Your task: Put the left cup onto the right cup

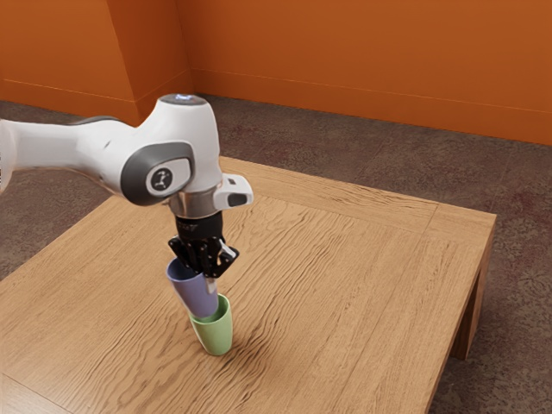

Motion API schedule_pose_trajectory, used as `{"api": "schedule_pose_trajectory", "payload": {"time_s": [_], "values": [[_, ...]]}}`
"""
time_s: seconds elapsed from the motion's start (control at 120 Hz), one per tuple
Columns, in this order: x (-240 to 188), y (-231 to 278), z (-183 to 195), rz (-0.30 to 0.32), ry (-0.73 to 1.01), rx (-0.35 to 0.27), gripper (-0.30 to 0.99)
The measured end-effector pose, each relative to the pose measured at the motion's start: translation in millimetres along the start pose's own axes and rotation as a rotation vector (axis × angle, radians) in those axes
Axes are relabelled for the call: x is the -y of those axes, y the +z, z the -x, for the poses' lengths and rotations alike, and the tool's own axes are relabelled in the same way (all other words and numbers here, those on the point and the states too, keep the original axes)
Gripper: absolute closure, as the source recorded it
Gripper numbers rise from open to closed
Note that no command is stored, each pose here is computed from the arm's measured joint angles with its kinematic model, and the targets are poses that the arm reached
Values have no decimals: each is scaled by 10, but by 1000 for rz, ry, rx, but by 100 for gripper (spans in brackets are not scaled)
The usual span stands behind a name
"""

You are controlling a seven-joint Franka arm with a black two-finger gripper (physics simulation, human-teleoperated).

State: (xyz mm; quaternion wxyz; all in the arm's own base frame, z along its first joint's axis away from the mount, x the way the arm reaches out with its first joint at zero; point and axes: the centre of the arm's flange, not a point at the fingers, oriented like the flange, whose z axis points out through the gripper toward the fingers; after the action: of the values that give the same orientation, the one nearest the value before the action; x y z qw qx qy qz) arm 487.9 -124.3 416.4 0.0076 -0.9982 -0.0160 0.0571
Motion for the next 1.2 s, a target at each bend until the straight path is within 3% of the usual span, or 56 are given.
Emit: {"api": "schedule_pose_trajectory", "payload": {"time_s": [0.4,0.433,0.617,0.742,0.917,1.108,1.2], "values": [[-36,107,-99,-4,-10,3,78],[-37,108,-100,-3,-10,3,76],[-52,126,-99,3,-11,6,36],[-63,124,-99,5,-9,6,20],[-74,9,-139,10,-7,-17,9],[-104,-794,-315,15,3,-120,4],[-87,-1081,-326,5,5,-136,2]]}}
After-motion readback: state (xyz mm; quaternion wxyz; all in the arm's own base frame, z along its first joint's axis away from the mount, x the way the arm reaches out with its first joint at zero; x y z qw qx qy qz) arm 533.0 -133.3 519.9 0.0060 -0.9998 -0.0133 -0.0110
